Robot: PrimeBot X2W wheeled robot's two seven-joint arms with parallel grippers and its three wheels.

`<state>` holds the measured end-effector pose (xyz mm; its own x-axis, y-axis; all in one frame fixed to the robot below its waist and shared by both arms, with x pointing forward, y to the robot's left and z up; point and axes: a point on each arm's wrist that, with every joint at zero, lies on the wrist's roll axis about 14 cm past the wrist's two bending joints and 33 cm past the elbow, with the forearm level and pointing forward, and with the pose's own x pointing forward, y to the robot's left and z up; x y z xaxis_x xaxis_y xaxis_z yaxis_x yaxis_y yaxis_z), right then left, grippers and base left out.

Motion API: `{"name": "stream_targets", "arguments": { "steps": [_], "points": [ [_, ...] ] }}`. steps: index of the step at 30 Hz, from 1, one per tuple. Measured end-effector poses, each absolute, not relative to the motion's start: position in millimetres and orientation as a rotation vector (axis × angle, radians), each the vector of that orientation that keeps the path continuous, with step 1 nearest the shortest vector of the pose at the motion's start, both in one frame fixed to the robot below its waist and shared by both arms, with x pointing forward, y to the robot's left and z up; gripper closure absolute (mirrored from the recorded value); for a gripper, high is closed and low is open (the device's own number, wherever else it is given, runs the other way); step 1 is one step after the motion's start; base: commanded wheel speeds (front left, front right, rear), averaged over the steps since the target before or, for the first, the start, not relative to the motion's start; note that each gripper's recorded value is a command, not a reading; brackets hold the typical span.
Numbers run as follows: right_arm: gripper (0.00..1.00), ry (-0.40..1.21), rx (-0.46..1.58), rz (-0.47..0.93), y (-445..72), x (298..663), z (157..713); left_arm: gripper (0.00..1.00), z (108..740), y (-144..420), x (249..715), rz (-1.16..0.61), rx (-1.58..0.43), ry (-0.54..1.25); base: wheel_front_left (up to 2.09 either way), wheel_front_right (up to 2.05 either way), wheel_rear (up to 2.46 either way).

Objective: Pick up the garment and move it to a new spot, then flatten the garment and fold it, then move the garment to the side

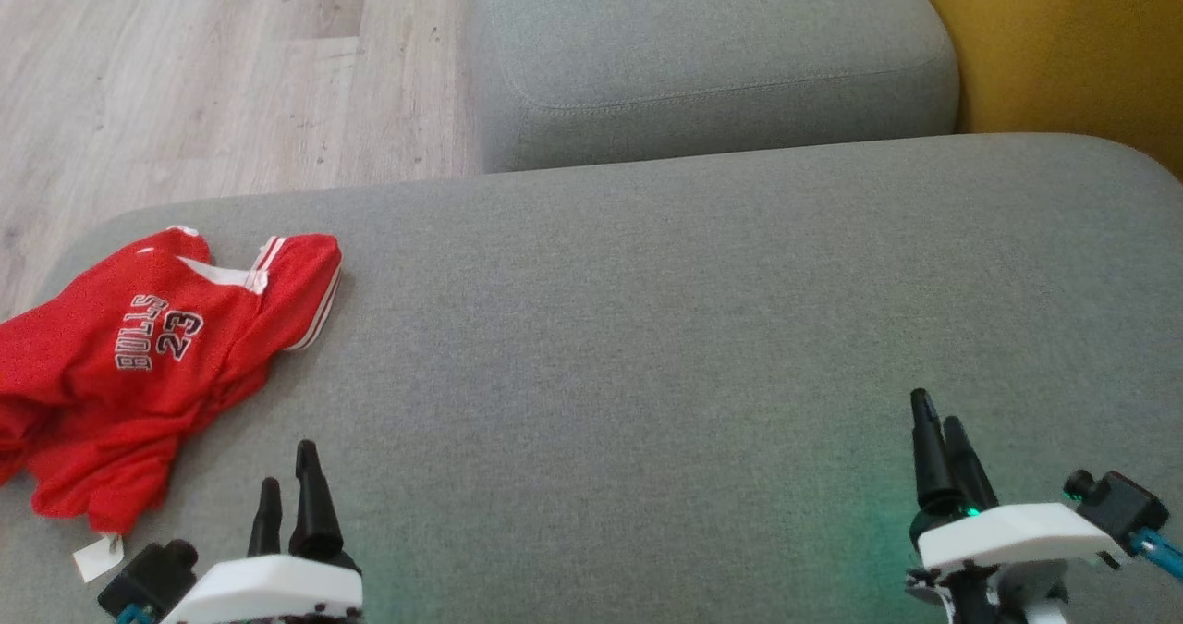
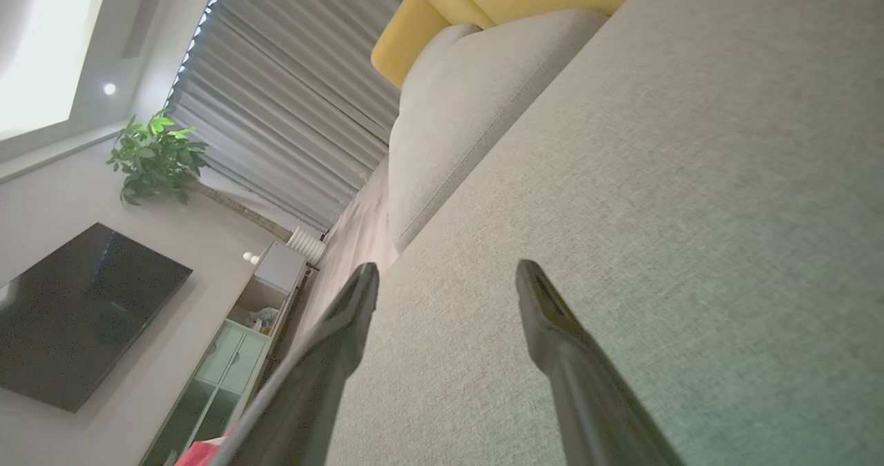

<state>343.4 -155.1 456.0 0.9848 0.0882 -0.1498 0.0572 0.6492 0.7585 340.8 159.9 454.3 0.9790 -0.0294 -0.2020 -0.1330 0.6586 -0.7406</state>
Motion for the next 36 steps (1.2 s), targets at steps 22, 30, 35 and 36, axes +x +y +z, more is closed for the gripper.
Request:
{"name": "stream_targets", "arguments": {
  "steps": [22, 30, 35, 36],
  "points": [
    [0.00, 0.167, 0.591, 0.137, -126, 338, 460, 0.00, 473, 143, 342, -0.018, -0.524, 0.139, 0.00, 0.00, 0.00],
    [0.00, 0.143, 0.484, 0.164, -122, 337, 463, 0.00, 477, 142, 341, -0.026, -0.394, 0.113, 0.00, 0.00, 0.00],
    [0.00, 0.127, 0.420, 0.173, -123, 336, 465, 0.00, 480, 140, 339, -0.038, -0.325, 0.092, 0.00, 0.00, 0.00],
    [0.00, 0.126, 0.407, 0.172, -123, 336, 465, 0.00, 480, 139, 339, -0.040, -0.310, 0.091, 0.00, 0.00, 0.00]
  ]
}}
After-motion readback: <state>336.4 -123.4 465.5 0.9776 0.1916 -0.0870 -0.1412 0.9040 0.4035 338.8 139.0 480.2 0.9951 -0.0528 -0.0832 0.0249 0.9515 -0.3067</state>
